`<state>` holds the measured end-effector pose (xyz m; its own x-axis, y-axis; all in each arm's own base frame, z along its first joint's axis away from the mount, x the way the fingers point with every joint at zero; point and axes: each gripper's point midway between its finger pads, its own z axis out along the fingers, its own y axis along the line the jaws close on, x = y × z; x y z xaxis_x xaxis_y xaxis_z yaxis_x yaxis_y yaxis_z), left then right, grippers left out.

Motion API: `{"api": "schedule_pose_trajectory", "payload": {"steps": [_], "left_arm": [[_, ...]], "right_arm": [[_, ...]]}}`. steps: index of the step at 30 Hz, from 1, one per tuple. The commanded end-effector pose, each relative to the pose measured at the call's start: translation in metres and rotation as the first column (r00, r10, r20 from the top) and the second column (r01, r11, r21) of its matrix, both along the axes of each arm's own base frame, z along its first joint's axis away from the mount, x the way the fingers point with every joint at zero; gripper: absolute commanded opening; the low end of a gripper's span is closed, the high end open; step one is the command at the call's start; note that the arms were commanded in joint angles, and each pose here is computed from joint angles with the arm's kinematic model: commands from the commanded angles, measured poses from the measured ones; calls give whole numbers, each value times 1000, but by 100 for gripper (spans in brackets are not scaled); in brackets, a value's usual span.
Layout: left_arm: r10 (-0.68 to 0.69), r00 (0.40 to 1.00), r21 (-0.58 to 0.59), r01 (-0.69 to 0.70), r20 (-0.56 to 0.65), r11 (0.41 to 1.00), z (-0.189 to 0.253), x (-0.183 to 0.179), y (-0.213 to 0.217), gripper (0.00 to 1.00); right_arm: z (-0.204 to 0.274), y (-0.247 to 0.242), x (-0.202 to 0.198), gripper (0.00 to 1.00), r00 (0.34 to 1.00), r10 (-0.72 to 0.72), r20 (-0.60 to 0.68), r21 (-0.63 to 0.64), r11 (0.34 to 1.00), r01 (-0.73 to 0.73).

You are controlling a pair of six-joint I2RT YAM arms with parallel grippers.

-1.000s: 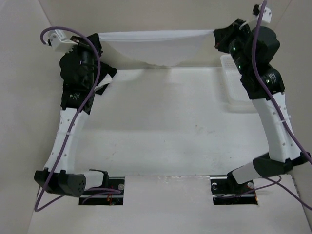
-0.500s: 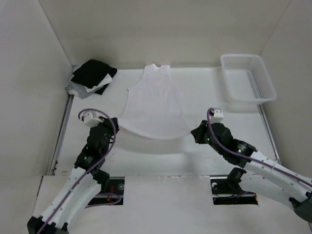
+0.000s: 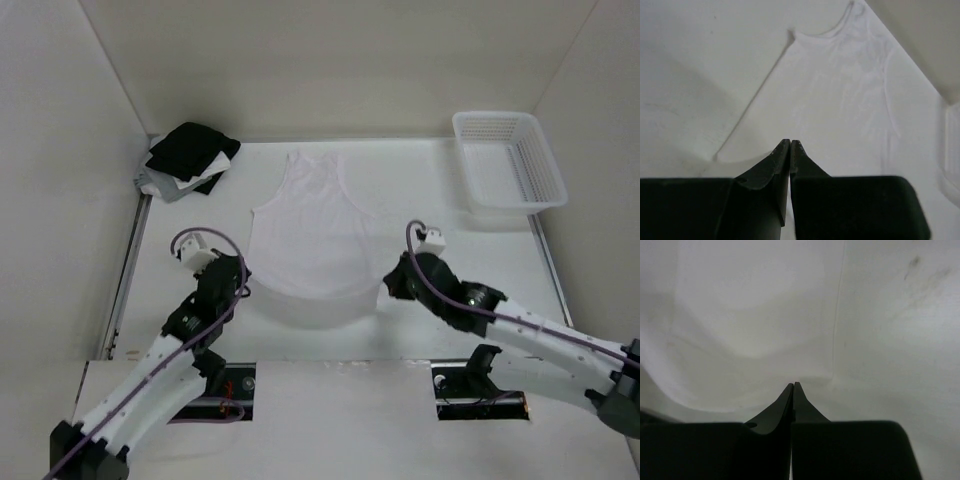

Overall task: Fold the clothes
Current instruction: Fold the tank top

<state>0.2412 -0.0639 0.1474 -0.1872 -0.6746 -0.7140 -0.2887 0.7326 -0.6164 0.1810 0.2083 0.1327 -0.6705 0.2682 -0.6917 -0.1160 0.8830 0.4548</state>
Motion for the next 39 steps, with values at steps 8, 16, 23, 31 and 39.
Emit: {"api": "schedule_pose_trajectory", "payload": {"steps": [8, 16, 23, 31, 39], "left_arm": [[161, 968, -23, -159, 193, 987, 92, 302, 10, 0], [79, 991, -6, -79, 105, 997, 56, 383, 18, 49], [105, 994, -88, -102, 31, 991, -25, 223, 11, 34], [42, 996, -202, -58, -85, 978, -72, 189, 3, 40], [40, 992, -224, -66, -121, 972, -97, 206, 3, 33]], "right_arm": [[112, 1, 346, 0, 951, -191, 242, 152, 976, 157], [55, -2, 437, 41, 966, -245, 87, 186, 956, 225], [20, 6, 320, 9, 980, -162, 112, 157, 977, 144], [-28, 0, 270, 17, 990, -139, 29, 142, 981, 134], [-40, 3, 272, 33, 990, -139, -5, 195, 971, 138]]}}
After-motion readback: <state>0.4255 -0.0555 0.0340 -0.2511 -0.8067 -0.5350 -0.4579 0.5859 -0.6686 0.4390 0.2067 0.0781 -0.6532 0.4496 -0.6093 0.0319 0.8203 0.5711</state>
